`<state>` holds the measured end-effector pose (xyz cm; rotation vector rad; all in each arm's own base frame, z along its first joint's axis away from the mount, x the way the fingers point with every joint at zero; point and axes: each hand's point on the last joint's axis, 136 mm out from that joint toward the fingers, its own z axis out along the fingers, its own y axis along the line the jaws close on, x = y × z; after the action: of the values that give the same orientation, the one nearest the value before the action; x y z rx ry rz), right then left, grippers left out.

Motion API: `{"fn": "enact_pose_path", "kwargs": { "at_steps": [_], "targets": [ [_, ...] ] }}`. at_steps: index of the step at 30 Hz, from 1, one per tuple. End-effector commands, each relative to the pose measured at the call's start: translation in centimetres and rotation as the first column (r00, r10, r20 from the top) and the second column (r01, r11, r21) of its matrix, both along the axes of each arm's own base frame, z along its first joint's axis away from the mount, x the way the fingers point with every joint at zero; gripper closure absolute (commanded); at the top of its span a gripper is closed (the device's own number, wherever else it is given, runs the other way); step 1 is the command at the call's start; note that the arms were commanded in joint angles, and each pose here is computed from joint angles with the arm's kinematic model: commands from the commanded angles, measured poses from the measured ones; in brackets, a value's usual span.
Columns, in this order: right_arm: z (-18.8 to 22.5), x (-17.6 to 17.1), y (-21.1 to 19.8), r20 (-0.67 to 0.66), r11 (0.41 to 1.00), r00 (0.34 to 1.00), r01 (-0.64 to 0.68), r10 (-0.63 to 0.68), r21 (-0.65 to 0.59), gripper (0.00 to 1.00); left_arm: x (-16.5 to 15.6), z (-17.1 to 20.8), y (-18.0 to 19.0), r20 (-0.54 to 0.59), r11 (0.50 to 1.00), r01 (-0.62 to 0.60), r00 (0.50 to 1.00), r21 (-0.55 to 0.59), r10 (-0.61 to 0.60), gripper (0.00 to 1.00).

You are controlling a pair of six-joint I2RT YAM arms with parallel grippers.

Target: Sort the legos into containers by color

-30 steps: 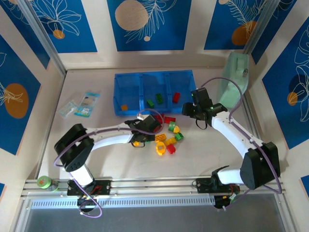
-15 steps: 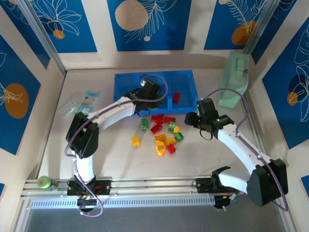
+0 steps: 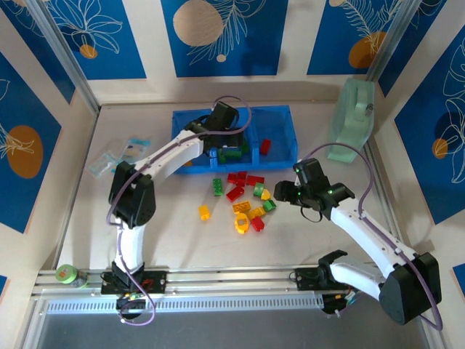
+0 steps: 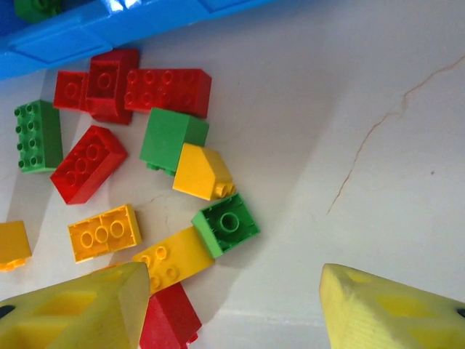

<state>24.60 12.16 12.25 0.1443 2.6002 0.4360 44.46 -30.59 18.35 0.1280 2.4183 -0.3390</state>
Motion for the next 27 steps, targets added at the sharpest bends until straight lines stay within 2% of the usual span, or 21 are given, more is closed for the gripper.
{"fn": "enact_pose_path", "kwargs": {
  "at_steps": [1,4,6,11,17,27],
  "targets": [
    [-1.5,-1.5,0.4,-0.069,0.999,0.997,-0.042,0.042,-0.006,0.36,-2.3,5.1,0.8,0.108,0.999,0.035,0.994,-0.033,-0.031,0.33],
    [-2.0,-1.6,0.8,-0.089,0.998,0.994,-0.067,0.065,-0.021,0.36,-4.7,5.9,2.2,0.143,0.998,0.044,0.989,-0.046,-0.037,0.32],
    [-2.1,-1.6,1.1,-0.098,0.996,0.992,-0.086,0.083,-0.032,0.36,-6.5,5.0,3.5,0.134,0.998,0.038,0.990,-0.052,-0.031,0.32],
    [-2.5,-1.5,2.7,-0.123,0.985,0.980,-0.162,0.154,-0.061,0.35,-11.0,1.1,7.5,0.077,0.999,0.002,0.997,-0.035,0.000,0.31],
    [-4.3,-1.2,3.4,-0.204,0.976,0.965,-0.187,0.162,-0.111,0.35,-15.4,-3.9,11.2,0.008,0.999,-0.036,0.999,-0.021,0.036,0.30],
    [-7.1,-0.3,4.4,-0.289,0.963,0.947,-0.201,0.144,-0.179,0.36,-19.0,-8.4,13.5,-0.060,0.995,-0.081,0.995,-0.055,0.078,0.30]
  ]
}}
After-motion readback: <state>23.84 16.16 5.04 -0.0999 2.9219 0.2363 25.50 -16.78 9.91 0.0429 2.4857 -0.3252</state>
